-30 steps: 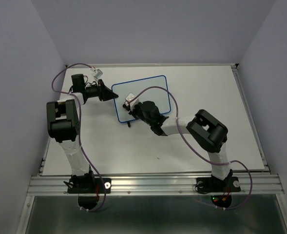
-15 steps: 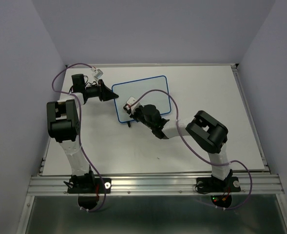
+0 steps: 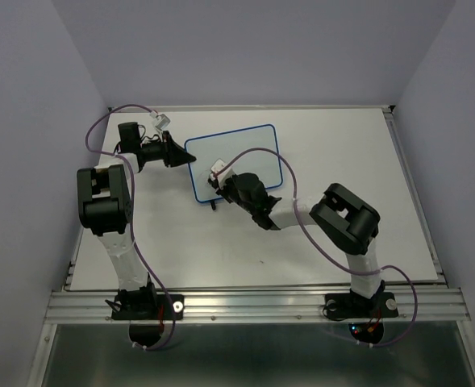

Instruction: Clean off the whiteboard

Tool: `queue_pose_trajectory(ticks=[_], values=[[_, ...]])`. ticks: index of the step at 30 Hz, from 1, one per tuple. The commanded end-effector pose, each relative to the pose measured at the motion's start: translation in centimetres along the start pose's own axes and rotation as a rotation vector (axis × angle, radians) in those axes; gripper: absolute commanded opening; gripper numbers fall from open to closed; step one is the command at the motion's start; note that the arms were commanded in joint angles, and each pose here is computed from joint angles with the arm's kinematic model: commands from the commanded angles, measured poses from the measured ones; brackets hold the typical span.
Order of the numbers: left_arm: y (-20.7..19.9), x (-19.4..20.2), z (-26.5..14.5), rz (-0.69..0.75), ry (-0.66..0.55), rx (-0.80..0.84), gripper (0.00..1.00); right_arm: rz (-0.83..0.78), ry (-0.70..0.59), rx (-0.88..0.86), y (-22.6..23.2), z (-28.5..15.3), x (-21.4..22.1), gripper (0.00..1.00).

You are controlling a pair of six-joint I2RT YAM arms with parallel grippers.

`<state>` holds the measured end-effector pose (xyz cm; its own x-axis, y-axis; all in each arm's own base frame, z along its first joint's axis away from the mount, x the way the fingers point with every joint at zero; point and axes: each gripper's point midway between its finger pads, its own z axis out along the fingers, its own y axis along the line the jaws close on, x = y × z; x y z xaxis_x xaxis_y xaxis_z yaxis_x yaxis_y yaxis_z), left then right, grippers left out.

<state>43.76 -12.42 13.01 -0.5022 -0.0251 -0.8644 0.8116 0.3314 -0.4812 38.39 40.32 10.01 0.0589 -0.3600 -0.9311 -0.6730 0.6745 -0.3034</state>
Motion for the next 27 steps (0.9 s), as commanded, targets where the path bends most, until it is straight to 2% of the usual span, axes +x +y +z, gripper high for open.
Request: queue_pose_trajectory(ticks=[1, 3, 7, 16, 21, 24, 27], values=[[1.3, -2.2, -0.1, 0.215, -0.012, -0.086, 0.0, 0.021, -0.045, 0.09, -2.0, 2.8, -3.0, 0.01], [1.3, -2.1, -0.1, 0.215, -0.011, -0.084, 0.0, 0.038, -0.052, 0.118, -2.6, 3.9, -4.5, 0.01], [1.1, -2.1, -0.1, 0.22, -0.011, -0.084, 0.0, 0.11, 0.008, 0.229, -4.3, 4.4, -4.2, 0.01], [1.1, -2.1, -0.1, 0.223, -0.01, -0.087, 0.0, 0.132, 0.161, 0.48, -8.1, 1.1, -1.1, 0.01], [1.1, -2.1, -0.1, 0.22, -0.009, -0.088, 0.0, 0.143, 0.18, 0.45, -7.5, 0.8, -0.6, 0.01], [1.2, -2.2, 0.0, 0.22, -0.01, -0.089, 0.0, 0.117, 0.188, 0.361, -6.0, 1.4, 0.2, 0.01], [1.2, -2.2, -0.1, 0.219, -0.011, -0.09, 0.0, 0.067, 0.168, 0.208, -2.6, 2.1, 0.4, 0.01]])
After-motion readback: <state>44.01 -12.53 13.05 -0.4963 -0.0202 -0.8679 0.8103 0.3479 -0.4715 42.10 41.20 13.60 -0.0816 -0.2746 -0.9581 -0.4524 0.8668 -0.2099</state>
